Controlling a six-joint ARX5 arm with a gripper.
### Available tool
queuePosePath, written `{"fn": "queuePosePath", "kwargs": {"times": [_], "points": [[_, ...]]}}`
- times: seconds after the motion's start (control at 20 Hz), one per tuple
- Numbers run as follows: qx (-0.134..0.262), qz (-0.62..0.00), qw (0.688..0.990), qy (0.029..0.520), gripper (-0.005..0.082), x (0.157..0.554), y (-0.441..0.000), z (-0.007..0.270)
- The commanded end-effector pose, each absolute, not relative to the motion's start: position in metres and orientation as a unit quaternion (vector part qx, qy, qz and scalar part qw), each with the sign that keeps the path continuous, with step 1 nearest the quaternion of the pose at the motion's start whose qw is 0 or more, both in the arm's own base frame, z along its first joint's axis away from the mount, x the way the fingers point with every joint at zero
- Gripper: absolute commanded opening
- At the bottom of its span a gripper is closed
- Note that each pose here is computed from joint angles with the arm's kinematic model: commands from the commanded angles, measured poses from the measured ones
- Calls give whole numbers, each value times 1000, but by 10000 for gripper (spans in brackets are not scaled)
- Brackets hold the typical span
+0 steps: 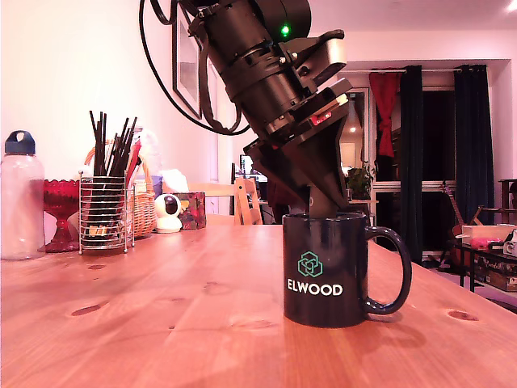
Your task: Pick the coffee capsule and then drop it inside the coffee cup in front of you
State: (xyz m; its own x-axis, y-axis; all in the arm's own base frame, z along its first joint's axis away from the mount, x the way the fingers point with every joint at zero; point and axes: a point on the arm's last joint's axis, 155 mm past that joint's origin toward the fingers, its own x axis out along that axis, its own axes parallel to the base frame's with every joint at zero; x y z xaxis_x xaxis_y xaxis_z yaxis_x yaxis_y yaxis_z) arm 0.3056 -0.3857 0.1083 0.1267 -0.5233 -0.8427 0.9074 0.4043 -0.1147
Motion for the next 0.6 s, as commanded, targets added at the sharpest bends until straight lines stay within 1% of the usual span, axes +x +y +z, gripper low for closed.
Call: {"fn": "queuePosePath", "kwargs": {"times": [0.0,0.05,0.1,0.15,0.2,0.25,0.55], "points": [[225,-502,716,430,190,307,-389,107],[225,-502,716,430,236,307,-389,107],[225,-502,716,430,372,307,-389,107],[225,-502,716,429,571,307,-390,107],[223,-500,717,431,713,308,-389,107],[223,-499,718,431,778,309,-389,107],[223,-499,717,433,773,309,-387,107]]}}
